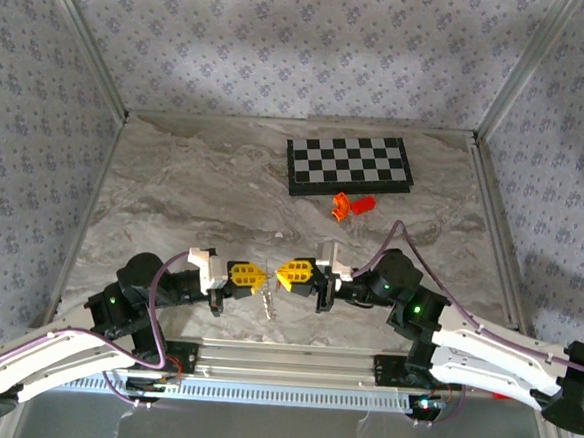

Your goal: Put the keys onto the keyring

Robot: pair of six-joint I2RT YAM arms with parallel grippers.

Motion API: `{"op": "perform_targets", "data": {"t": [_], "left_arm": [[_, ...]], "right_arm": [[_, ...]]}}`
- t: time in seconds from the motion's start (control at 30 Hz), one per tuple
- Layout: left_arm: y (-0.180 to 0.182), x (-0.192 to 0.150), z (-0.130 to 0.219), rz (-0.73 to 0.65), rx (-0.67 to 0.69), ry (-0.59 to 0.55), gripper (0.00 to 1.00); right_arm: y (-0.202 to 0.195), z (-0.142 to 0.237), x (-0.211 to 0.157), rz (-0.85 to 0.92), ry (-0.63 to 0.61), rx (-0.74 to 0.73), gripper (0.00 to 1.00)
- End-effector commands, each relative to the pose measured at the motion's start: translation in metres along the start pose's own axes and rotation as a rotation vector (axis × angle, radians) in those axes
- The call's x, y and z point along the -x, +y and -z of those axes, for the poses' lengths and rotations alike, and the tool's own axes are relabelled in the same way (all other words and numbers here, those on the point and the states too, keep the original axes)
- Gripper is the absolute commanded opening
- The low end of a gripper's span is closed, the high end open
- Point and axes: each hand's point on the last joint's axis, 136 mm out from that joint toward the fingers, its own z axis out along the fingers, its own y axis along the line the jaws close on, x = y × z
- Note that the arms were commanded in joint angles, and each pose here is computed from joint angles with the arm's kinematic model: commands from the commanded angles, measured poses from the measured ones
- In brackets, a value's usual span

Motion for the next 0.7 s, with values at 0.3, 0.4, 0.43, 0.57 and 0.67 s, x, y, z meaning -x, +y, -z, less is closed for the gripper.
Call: {"op": "perform_targets", "data": {"t": [0.3,0.4,0.43,0.57,0.67], "left_arm": [[-0.0006,0.0257,0.0003,-0.022,0.001,-0.085,0.0],[0.0002,0.0259,0.0004,-0.024,0.006,-0.087,0.0],[0.0007,0.0253,0.0001,-0.023,0.008,-0.087,0.0],[0.0017,0.0244,-0.0009,-0.025,0.012,-0.086,0.0],[0.0017,0.023,-0.0013,-0.024,0.012,-0.086,0.0]], "right_arm": [[0.0053,0.0022,0.0091,0.038,-0.05,0.016,0.0],[0.0053,0.0024,0.0084,0.038,-0.048,0.015,0.0],[0.0052,0.0028,0.0081,0.04,-0.048,0.012,0.0],[0.0039,0.0048,0.0078,0.042,-0.049,0.002,0.0],[0.0024,0.0061,0.0088,0.042,-0.054,-0.01,0.0]]}}
